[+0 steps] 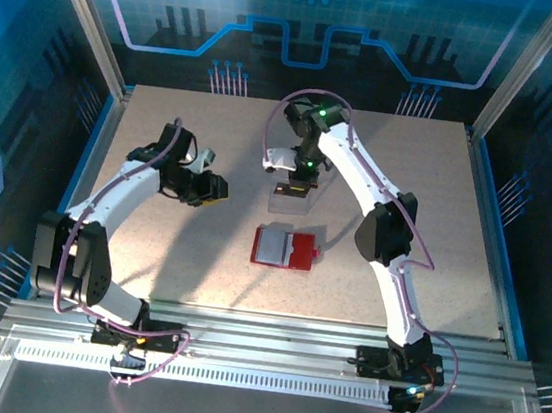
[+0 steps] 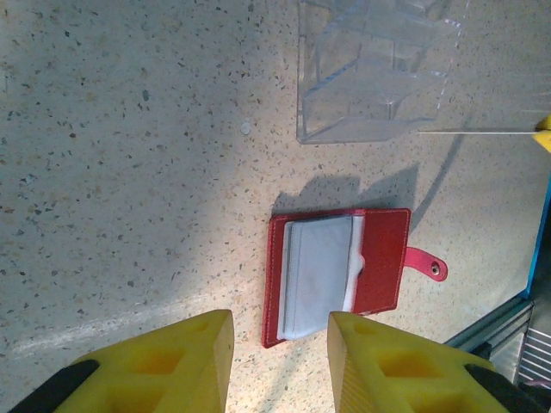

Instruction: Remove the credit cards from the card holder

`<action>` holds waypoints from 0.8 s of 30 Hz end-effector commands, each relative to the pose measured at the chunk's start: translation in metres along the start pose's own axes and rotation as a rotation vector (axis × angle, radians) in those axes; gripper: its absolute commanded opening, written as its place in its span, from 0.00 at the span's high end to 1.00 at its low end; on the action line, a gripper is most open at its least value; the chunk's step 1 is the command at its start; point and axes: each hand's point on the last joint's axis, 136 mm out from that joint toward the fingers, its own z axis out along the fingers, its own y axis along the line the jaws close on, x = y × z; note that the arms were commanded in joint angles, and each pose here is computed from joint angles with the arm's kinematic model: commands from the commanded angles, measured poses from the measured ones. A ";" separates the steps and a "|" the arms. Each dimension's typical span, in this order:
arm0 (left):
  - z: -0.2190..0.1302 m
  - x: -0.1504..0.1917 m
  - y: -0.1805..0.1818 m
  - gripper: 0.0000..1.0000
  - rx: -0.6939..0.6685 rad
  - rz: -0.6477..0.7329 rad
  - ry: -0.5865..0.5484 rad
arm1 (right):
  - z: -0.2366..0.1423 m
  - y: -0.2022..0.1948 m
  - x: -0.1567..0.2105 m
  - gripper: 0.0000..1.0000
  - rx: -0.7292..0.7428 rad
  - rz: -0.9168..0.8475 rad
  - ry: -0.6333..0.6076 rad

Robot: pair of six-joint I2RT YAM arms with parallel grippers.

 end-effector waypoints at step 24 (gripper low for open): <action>-0.004 0.000 -0.001 0.66 0.017 -0.040 -0.032 | 0.037 -0.013 0.007 1.00 -0.012 0.004 0.068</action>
